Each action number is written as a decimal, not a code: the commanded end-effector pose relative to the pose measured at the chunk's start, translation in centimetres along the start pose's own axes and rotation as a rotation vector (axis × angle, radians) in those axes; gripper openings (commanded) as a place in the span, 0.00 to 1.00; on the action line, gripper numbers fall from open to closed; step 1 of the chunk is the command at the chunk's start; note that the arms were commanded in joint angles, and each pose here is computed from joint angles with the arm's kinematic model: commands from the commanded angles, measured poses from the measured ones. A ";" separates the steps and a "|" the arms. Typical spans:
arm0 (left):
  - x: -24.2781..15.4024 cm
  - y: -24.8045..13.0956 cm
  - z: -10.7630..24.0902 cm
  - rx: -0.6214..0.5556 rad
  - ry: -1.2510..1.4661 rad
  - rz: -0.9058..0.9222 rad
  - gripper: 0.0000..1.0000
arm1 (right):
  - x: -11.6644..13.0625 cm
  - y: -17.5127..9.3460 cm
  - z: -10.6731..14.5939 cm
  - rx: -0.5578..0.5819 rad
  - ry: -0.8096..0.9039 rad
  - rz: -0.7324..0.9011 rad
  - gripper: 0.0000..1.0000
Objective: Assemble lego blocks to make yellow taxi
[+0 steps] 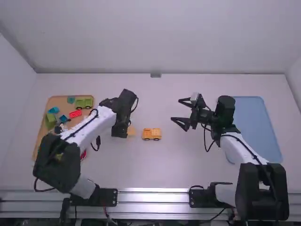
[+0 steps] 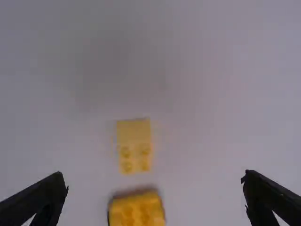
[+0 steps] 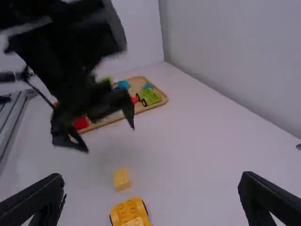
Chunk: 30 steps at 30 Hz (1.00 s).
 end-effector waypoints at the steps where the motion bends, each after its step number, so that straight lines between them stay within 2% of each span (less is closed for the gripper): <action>1: -1.2 -4.2 -3.3 -0.172 0.197 0.087 0.99 | -0.3 0.1 -0.8 -0.008 -0.021 0.006 0.99; 4: -1.1 -7.9 -4.9 -0.282 0.418 0.109 0.99 | -0.6 0.1 -0.8 -0.006 -0.020 0.028 0.99; 8: -0.4 -9.4 -6.5 -0.390 0.621 0.067 0.99 | -0.6 0.1 -0.8 -0.006 -0.020 0.028 0.99; 10: -0.1 -10.0 -7.4 -0.478 0.753 0.014 0.99 | -0.6 0.1 -0.8 -0.006 -0.021 0.026 0.99; 12: 0.8 -10.4 -8.4 -0.548 0.971 -0.125 0.99 | -0.6 0.1 -0.9 -0.008 -0.024 0.028 0.99; 15: 2.3 -10.9 -9.5 -0.583 1.239 -0.330 0.99 | -0.6 0.1 -0.8 -0.007 -0.056 0.028 0.99; 18: 2.1 -10.8 -9.6 -0.600 1.253 -0.335 0.99 | -0.6 0.1 -0.9 -0.007 -0.057 0.028 0.99; 20: 1.4 -10.3 -9.2 -0.589 1.372 -0.331 0.99 | -0.6 0.1 -0.8 -0.007 -0.062 0.027 0.99; 24: -0.4 -7.5 -6.3 -0.435 1.911 -0.197 0.99 | -0.6 0.1 -0.8 -0.007 -0.074 0.027 0.99; 26: -1.1 -5.7 -3.9 -0.358 2.213 0.003 0.99 | -0.5 0.1 -0.8 -0.006 -0.075 0.025 0.99; 27: -1.1 -4.6 -2.2 -0.318 2.404 0.162 0.99 | -0.5 0.1 -0.8 -0.006 -0.074 0.024 0.99; 28: -1.1 -4.5 -2.1 -0.313 2.424 0.182 0.99 | -0.5 0.1 -0.8 -0.007 -0.075 0.022 0.99; 30: -0.4 -3.3 0.0 -0.280 2.674 0.446 0.99 | -0.5 0.1 -0.8 -0.007 -0.075 0.023 0.99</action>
Point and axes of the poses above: each hand's point on the last joint's axis, 136 mm out from that joint toward the fingers, its own y axis out along the fingers, its own x axis along the line the jaws close on, z = x × y, the point moved 5 cm from there along -y, back along the fingers, and after that the axes turned 9 degrees about y, right-handed, at the moved point
